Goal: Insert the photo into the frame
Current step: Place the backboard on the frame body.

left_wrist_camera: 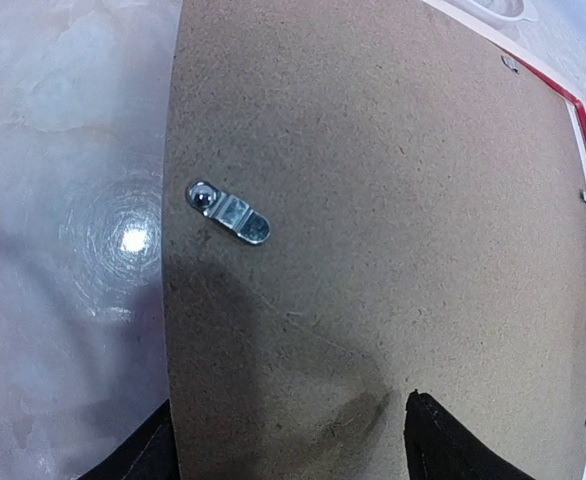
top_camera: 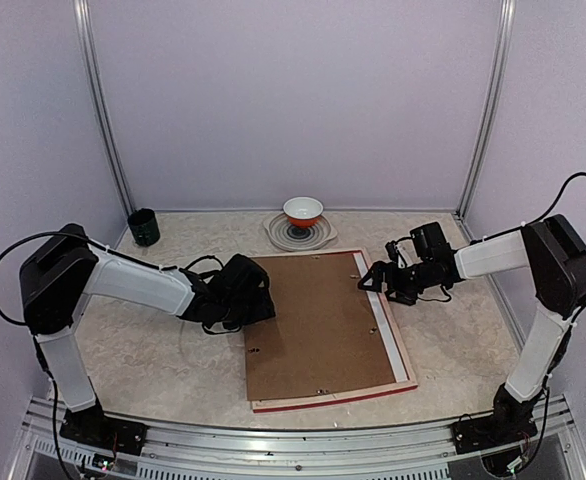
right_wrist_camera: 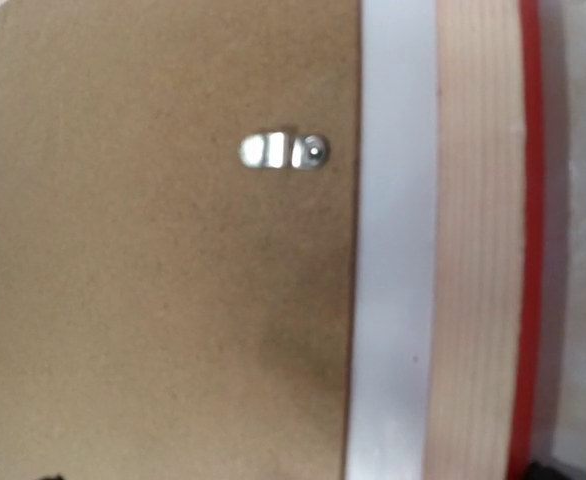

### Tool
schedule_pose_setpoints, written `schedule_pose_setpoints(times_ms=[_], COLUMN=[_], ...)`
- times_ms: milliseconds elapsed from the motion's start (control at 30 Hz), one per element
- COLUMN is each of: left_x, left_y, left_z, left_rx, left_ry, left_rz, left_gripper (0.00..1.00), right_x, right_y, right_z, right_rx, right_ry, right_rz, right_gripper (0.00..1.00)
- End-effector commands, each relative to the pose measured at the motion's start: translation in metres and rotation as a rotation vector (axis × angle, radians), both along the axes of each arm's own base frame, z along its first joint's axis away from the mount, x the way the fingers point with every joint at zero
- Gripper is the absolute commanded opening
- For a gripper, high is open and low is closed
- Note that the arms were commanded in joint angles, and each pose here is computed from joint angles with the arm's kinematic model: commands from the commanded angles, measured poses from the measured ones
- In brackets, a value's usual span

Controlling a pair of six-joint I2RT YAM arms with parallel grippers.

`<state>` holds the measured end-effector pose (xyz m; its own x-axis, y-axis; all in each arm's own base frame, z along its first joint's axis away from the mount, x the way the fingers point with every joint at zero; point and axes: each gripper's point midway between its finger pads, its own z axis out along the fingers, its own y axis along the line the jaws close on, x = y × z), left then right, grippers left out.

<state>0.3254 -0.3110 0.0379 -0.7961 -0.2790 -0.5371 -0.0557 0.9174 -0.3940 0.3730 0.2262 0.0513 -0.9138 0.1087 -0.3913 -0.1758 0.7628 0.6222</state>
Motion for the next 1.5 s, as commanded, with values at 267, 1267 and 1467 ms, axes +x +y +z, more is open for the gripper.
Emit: schedule_pose_setpoints(times_ms=[267, 1267, 1467], left_x=[0.009, -0.006, -0.007], left_y=[-0.019, -0.037, -0.029], left_z=[0.008, 0.037, 0.043], left_rx=[0.117, 0.028, -0.065], left_ry=[-0.011, -0.029, 0.015], left_rz=[-0.071, -0.149, -0.145], left_gripper=[0.71, 0.75, 0.76], right_x=[-0.017, -0.022, -0.023], right_y=[0.01, 0.012, 0.013], right_z=[-0.01, 0.002, 0.015], right_rx=[0.036, 0.105, 0.215], right_ry=[0.069, 0.078, 0.056], right_rz=[0.042, 0.056, 0.074], right_gripper=[0.99, 0.99, 0.99])
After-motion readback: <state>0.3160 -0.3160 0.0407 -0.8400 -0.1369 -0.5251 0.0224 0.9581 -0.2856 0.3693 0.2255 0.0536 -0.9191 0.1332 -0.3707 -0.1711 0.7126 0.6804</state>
